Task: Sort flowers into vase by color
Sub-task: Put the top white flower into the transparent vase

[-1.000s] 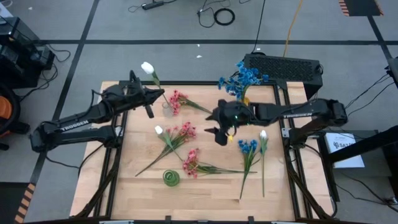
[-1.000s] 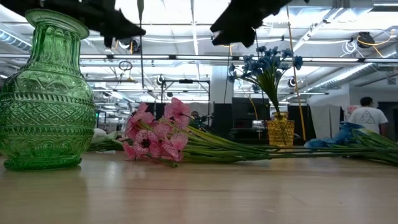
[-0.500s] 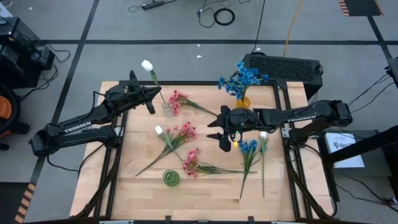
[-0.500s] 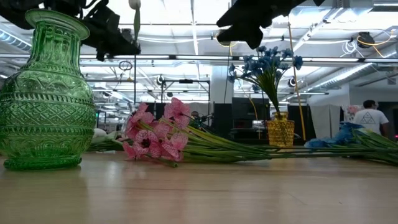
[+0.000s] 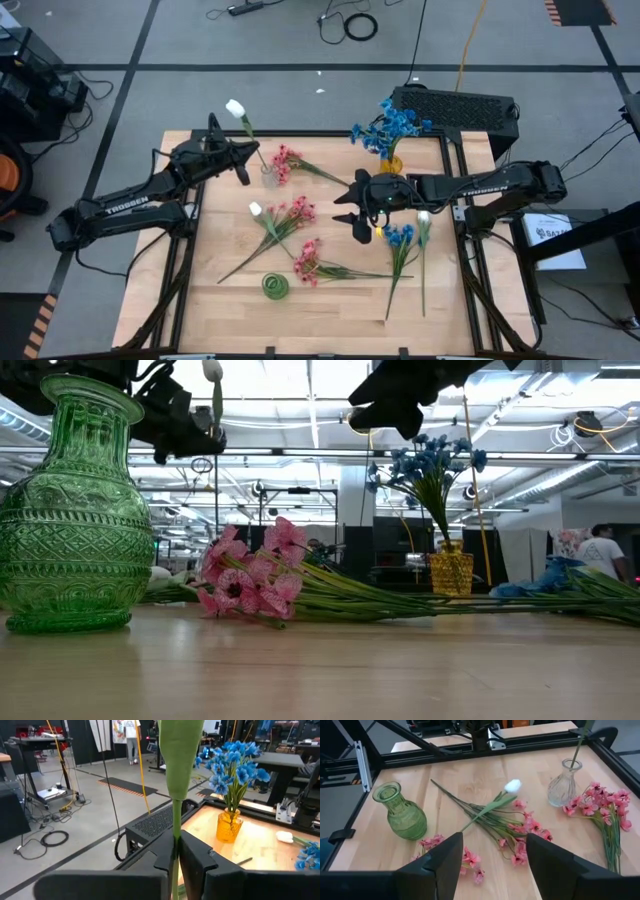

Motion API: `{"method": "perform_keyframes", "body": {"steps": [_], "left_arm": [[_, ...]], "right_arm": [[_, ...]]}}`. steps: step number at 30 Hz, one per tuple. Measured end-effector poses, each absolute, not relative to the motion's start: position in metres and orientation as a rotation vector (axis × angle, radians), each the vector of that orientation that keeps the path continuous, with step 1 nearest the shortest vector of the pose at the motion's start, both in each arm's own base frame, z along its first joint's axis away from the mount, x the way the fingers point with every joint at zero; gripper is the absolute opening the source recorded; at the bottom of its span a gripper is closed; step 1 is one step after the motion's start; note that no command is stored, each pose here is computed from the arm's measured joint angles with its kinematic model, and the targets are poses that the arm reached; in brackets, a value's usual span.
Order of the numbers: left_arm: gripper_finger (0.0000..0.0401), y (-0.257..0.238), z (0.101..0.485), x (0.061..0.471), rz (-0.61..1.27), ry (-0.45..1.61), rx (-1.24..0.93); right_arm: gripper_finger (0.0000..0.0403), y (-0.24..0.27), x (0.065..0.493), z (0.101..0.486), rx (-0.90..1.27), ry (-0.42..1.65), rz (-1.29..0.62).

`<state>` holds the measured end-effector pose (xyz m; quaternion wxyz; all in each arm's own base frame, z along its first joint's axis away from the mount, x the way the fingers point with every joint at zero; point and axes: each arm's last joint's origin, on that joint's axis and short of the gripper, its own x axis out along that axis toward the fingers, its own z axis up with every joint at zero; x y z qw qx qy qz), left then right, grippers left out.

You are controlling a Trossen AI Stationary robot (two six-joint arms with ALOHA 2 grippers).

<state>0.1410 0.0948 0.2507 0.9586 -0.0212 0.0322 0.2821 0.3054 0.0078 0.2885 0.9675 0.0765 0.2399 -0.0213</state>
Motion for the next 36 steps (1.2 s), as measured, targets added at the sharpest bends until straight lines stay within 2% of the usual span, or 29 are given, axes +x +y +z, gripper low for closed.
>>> {"method": "perform_keyframes", "body": {"steps": [8, 21, 36], "left_arm": [[0.0062, 0.095, 0.245, 0.14, 0.585, 0.122, -0.055], [0.0164, 0.096, 0.236, 0.138, 0.657, 0.215, -0.079], [0.0174, 0.088, 0.231, 0.127, 0.648, 0.306, -0.098]], "right_arm": [[0.021, 0.008, 0.306, 0.289, 0.154, 0.484, -0.043], [0.021, 0.008, 0.306, 0.289, 0.154, 0.484, -0.043], [0.021, 0.008, 0.306, 0.288, 0.154, 0.485, -0.043]]}}
